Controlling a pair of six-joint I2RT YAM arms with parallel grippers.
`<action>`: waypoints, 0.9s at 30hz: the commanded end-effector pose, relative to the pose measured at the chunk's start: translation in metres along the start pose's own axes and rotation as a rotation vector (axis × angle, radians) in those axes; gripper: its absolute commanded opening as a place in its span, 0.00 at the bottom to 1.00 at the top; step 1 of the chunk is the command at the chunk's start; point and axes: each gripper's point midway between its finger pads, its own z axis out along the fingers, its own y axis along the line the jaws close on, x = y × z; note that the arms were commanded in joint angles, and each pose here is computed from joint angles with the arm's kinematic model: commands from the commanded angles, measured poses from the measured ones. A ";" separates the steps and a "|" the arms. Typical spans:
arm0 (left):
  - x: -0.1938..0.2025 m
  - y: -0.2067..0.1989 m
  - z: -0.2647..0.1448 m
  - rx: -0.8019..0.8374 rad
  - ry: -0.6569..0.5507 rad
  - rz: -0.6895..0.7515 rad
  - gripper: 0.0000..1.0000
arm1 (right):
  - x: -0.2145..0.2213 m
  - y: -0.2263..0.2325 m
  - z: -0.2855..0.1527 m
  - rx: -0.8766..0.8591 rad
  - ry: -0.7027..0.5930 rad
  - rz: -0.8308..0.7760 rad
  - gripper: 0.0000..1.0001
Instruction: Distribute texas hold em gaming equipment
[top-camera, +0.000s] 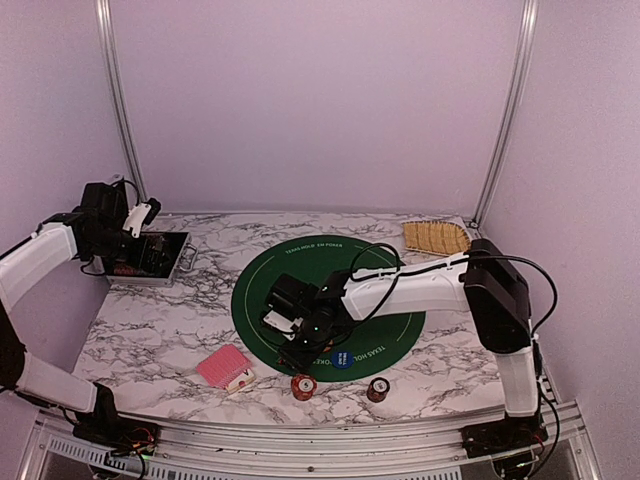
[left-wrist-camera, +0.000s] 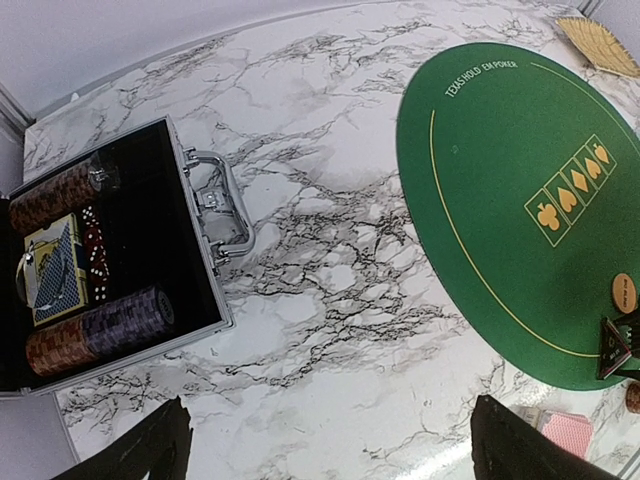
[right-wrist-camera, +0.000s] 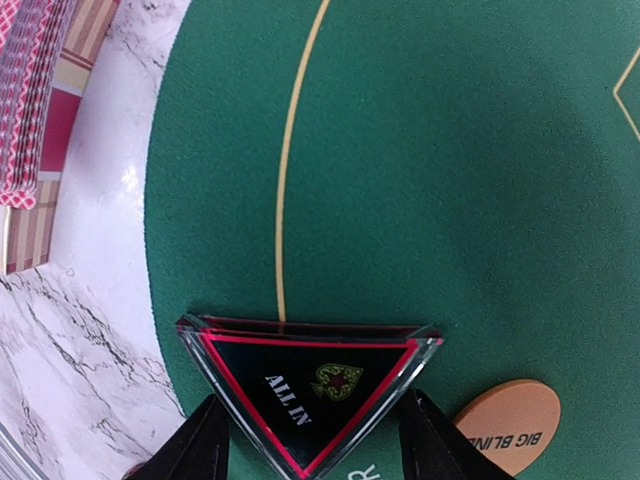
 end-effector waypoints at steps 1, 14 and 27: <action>-0.009 -0.005 -0.013 0.017 -0.029 -0.001 0.99 | -0.009 0.006 -0.001 -0.011 -0.014 -0.016 0.55; -0.010 -0.005 -0.012 0.017 -0.027 -0.001 0.99 | -0.024 -0.001 0.004 -0.052 -0.048 0.012 0.33; -0.009 -0.004 -0.009 0.017 -0.019 -0.002 0.99 | -0.068 -0.015 0.024 -0.028 -0.127 0.070 0.30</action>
